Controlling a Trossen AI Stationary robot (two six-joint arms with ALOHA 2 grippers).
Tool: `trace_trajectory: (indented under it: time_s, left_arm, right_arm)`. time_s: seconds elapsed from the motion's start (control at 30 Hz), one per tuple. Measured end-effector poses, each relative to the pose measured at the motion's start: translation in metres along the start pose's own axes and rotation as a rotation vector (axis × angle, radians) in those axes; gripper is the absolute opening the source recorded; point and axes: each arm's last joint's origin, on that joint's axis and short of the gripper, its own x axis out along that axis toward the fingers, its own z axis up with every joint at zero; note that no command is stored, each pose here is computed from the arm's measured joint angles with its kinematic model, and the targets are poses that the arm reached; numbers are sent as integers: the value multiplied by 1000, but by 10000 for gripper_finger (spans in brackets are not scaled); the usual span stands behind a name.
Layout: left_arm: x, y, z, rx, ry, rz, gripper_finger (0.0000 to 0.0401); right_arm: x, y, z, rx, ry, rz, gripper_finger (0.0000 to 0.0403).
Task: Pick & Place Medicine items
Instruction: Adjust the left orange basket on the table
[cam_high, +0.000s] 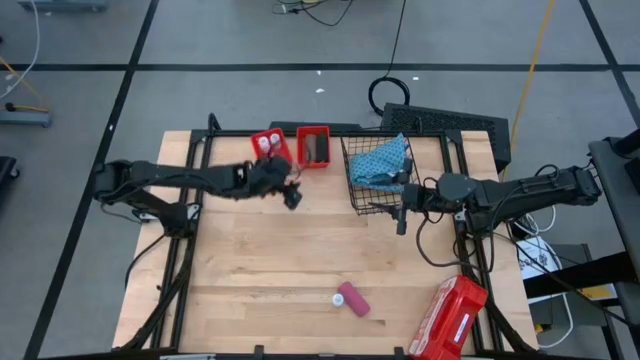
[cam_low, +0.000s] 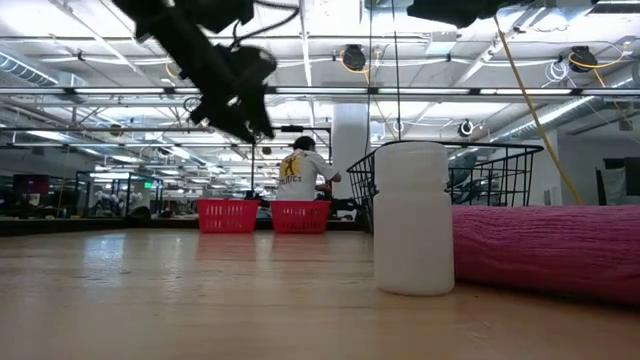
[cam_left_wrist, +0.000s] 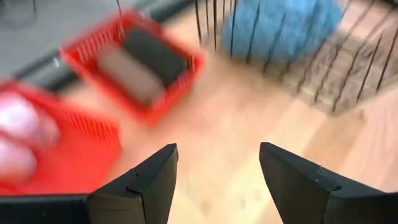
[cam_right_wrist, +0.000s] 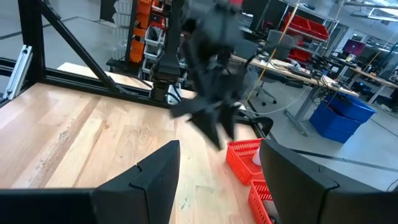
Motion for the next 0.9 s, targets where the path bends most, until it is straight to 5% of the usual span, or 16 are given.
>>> trace_trajectory:
  time_s: [0.17, 0.37, 0.9]
  left_arm:
    - [11, 6, -48, -132, 76, 75, 237]
    - [25, 34, -75, -294, 58, 179, 237]
    - [35, 76, -81, -343, 9, 356, 237]
  right_arm:
    - [-1, 3, 2, 0, -14, 11, 210]
    - [-1, 2, 3, 5, -27, 7, 210]
    - [-1, 2, 3, 5, -26, 3, 210]
